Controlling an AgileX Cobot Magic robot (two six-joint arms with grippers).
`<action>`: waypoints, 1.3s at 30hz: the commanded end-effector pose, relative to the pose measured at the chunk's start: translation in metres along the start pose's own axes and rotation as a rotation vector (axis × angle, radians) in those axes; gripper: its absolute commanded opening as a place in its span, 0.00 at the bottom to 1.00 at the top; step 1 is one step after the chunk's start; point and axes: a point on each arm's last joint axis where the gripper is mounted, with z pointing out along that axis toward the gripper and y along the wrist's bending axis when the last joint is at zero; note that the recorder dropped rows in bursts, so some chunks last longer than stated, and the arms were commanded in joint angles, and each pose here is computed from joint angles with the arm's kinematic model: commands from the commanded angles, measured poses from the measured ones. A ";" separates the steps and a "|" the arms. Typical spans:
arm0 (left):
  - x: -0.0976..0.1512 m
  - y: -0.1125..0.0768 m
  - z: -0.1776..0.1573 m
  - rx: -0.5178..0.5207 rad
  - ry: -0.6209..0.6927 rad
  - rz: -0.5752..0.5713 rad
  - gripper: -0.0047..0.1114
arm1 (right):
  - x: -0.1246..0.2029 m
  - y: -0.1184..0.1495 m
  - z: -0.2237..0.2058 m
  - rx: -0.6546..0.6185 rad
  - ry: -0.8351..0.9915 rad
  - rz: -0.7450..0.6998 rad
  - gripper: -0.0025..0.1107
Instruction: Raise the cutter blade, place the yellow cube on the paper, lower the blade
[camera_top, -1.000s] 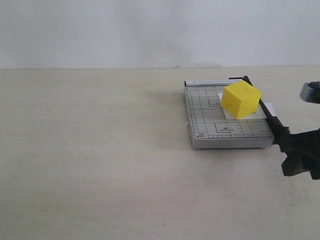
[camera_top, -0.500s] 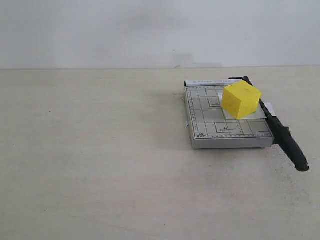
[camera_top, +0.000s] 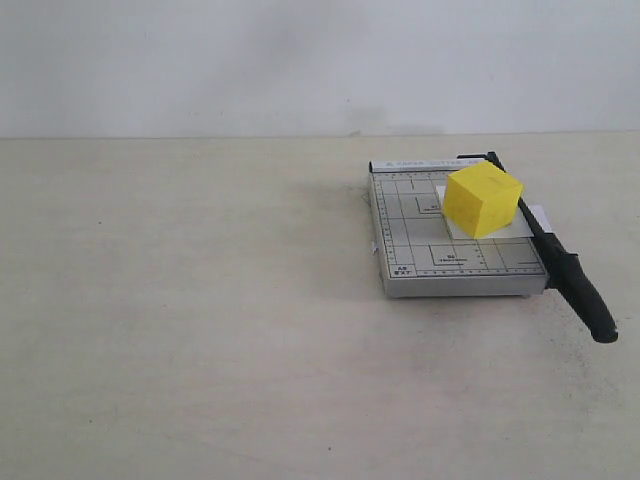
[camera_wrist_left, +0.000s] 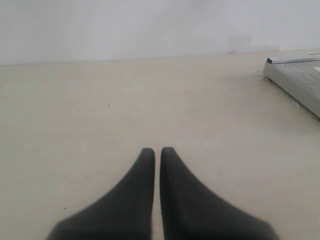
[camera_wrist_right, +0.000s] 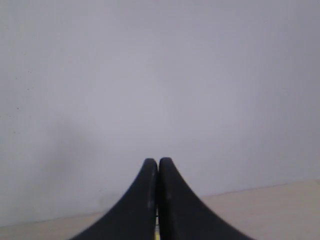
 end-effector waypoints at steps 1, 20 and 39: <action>0.001 0.000 0.000 0.000 0.001 -0.017 0.08 | 0.022 -0.006 0.001 0.025 0.002 -0.107 0.02; 0.001 0.000 0.001 -0.001 0.002 -0.013 0.08 | 0.083 -0.018 -0.012 0.120 0.507 -0.072 0.02; 0.001 0.000 0.001 -0.001 0.002 -0.013 0.08 | 0.084 -0.017 -0.012 0.119 0.507 -0.067 0.02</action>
